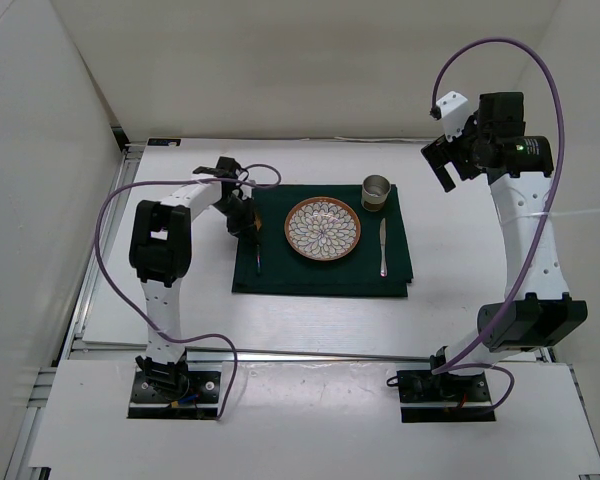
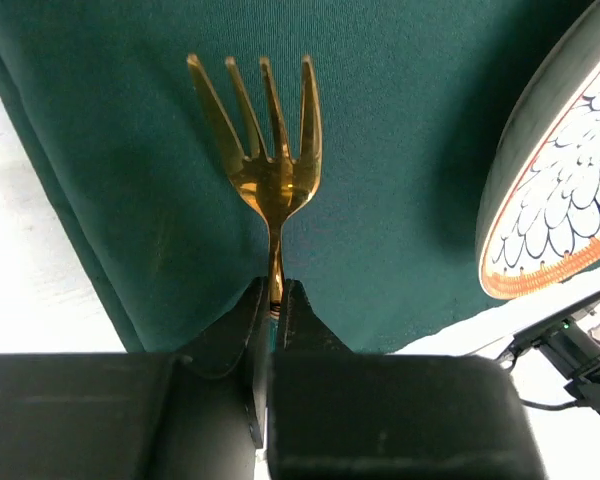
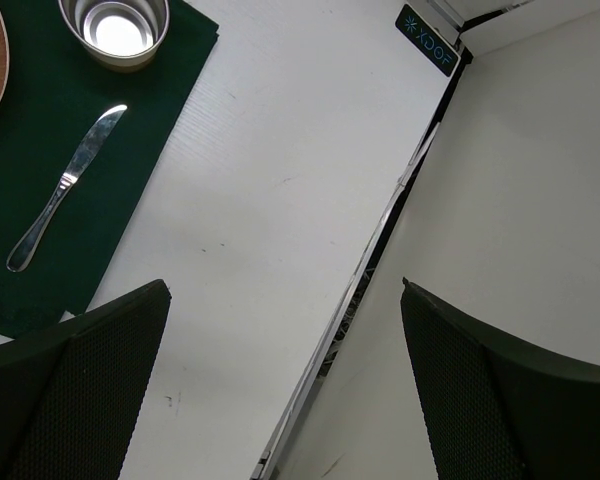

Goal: Set the dinner table for one person

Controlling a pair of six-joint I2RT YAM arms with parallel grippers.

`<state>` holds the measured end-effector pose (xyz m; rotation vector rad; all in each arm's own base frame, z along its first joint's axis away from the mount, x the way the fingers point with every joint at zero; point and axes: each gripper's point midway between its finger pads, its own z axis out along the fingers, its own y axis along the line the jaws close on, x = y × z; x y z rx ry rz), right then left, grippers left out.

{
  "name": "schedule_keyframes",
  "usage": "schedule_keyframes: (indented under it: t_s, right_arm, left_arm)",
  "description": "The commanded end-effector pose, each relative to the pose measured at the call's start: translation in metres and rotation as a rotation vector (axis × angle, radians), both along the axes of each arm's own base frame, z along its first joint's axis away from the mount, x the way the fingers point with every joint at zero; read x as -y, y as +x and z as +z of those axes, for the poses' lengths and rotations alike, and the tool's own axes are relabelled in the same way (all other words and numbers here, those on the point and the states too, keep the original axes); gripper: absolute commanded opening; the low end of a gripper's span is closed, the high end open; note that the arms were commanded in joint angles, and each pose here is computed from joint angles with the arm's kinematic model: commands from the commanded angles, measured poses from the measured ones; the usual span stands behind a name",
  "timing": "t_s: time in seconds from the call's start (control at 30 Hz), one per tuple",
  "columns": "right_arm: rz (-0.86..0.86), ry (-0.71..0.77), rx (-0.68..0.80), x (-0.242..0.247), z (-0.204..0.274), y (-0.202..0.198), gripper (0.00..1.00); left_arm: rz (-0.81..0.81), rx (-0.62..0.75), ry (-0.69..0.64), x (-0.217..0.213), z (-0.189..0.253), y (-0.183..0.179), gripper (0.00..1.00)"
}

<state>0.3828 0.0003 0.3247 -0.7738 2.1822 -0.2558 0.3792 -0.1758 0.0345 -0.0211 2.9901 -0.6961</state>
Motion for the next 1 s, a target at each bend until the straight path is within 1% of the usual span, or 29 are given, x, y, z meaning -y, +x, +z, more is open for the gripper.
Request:
schedule_keyframes:
  t_s: [0.0,0.27,0.63,0.77,0.83,0.9,0.93,0.97]
  right_arm:
    - [0.000,-0.003,0.103,0.002,0.032,0.000,1.00]
    - [-0.013,0.012,0.082,0.002,0.024,-0.001,1.00]
    - [-0.013,0.012,0.082,0.002,0.026,-0.007,1.00]
    - [-0.013,0.012,0.082,0.002,0.026,-0.007,1.00]
    - [-0.013,0.011,0.064,0.002,0.021,-0.009,1.00]
    - [-0.005,0.018,0.063,0.000,0.022,-0.013,1.00]
    - [0.002,0.023,0.054,-0.001,0.018,-0.013,1.00]
    - [0.002,0.023,0.054,-0.001,0.018,-0.013,1.00]
  left_arm:
    - [-0.010,0.060,-0.003,0.003,0.005,0.010,0.10]
    - [-0.033,0.077,-0.021,0.021,0.002,0.018,0.10]
    - [-0.006,0.058,-0.013,0.021,-0.006,0.020,0.10]
    - [-0.002,0.054,0.008,0.017,-0.010,0.018,0.10]
    - [0.002,0.050,0.027,0.014,-0.011,0.017,0.26]
    - [0.011,0.048,0.027,0.010,-0.009,0.019,0.37]
    - [0.013,0.063,0.032,0.009,-0.004,0.021,0.51]
    - [0.023,0.077,0.029,0.006,0.002,0.024,0.54]
